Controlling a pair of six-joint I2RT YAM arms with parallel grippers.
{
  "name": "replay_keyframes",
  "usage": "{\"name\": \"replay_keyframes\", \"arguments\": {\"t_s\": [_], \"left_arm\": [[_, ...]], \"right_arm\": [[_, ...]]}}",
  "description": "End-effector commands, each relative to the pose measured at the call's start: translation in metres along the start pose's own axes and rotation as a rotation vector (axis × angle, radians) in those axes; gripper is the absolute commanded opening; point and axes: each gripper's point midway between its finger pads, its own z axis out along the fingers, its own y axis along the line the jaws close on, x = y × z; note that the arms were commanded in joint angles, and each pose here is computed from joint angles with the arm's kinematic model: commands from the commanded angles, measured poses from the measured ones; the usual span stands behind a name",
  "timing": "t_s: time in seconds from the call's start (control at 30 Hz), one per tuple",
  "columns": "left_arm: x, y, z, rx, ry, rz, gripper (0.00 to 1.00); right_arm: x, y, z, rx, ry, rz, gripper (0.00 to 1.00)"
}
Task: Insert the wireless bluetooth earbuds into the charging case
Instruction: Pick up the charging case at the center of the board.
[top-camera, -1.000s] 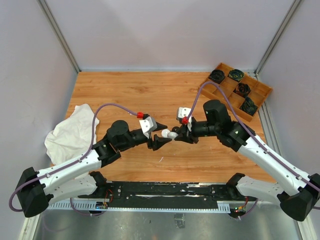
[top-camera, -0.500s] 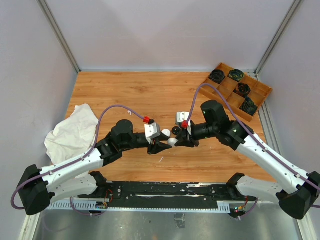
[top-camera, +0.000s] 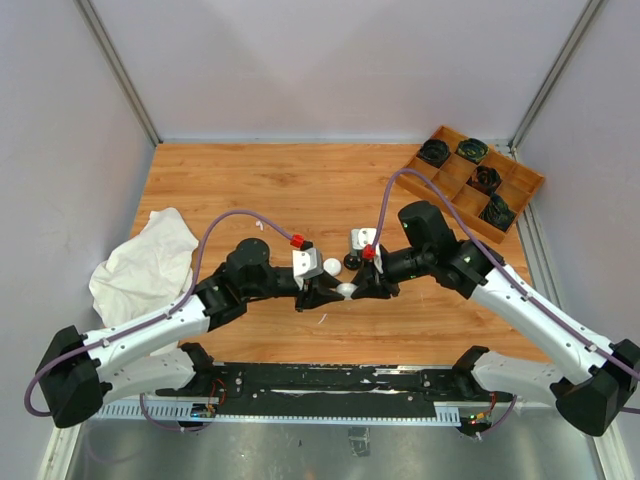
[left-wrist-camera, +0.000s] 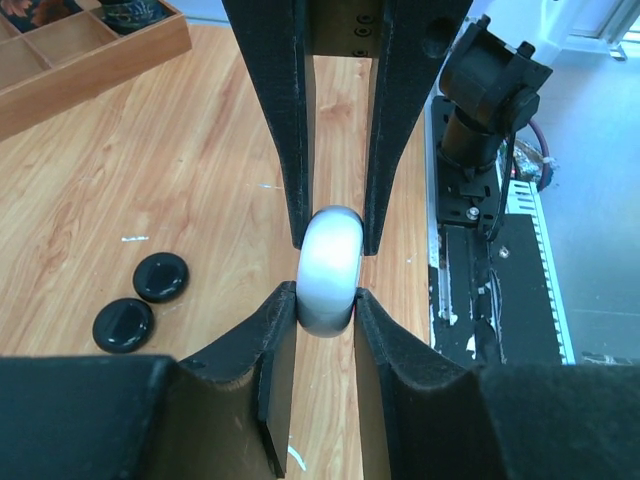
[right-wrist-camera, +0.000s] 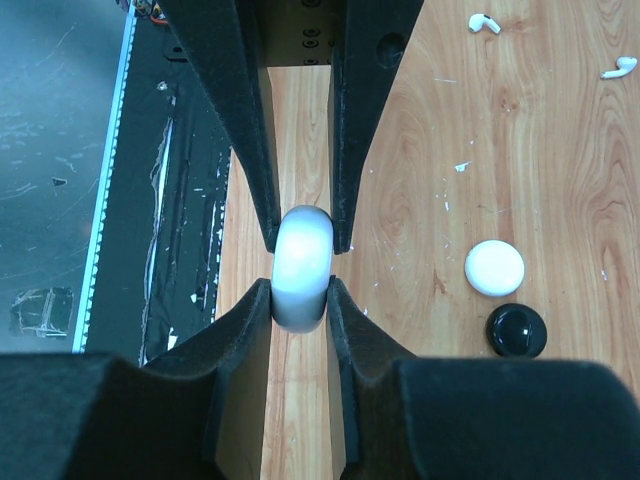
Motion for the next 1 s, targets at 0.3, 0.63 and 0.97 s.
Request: {"name": "replay_keyframes", "arguments": {"t_s": [0.3,0.63,0.97], "left_arm": [[-0.0230,-0.0102,0.0078,0.078,-0.049,0.002,0.29],[-0.0246,-0.0092,0.0100,0.078,-0.048,-0.011,0.40],[-0.0205,-0.0053,0.0084,0.051,-0.025,-0.014,0.08]], "right_arm": [[-0.0180,-0.0107,-0.0008,0.005,-0.044,-0.070,0.02],[-0.0182,-0.0108,0.0009,-0.004,-0.047,-0.077,0.04],[-0.0172,-0.0119,-0.0007,0.010,-0.043,-0.085,0.08]]}}
